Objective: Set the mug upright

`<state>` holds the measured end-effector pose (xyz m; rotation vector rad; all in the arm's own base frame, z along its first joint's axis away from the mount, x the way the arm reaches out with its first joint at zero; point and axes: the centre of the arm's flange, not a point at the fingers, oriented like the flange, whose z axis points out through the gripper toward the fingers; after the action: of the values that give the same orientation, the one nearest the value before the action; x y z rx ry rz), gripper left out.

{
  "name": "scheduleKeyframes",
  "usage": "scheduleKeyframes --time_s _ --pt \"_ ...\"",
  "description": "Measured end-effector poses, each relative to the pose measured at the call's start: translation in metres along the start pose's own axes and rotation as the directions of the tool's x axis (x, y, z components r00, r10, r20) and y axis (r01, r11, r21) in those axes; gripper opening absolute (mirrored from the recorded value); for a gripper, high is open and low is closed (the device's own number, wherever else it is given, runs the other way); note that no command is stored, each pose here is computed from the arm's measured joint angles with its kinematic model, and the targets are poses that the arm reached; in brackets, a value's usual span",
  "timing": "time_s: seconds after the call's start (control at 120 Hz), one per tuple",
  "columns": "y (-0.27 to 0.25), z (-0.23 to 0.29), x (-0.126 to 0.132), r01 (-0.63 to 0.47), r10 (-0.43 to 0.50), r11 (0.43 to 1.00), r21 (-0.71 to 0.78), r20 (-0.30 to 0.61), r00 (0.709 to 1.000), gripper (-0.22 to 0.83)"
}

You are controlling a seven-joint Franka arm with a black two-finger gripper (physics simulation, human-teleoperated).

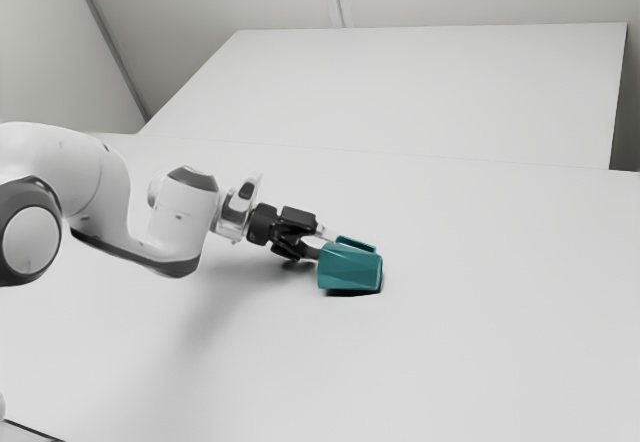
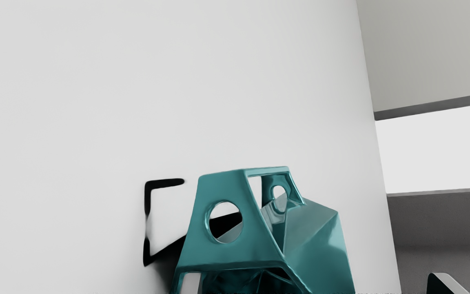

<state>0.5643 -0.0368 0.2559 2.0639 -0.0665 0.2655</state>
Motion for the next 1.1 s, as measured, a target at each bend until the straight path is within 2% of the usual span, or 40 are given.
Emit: scheduleKeyframes --time_s 0.367,0.45,0.608,0.692,0.9,1.017,1.1 --pt "0.015 0.022 -0.006 -0.032 0.032 0.999 -0.027 0.003 0.999 0.62" --pt "0.015 0.023 -0.006 -0.033 0.033 0.999 -0.023 -0.004 0.999 0.50" --pt "0.014 0.023 -0.005 -0.036 0.036 0.999 -0.017 -0.012 0.999 0.17" --pt "0.014 0.023 -0.005 -0.036 0.035 0.999 -0.018 -0.013 0.999 0.05" --pt "0.016 0.022 -0.004 -0.039 0.039 0.999 -0.017 -0.014 0.999 -0.05" --pt "0.031 0.018 0.003 -0.066 0.066 0.998 -0.022 -0.024 0.998 -0.11" --pt "0.045 0.014 0.008 -0.095 0.095 0.995 -0.020 -0.028 0.995 -0.12"
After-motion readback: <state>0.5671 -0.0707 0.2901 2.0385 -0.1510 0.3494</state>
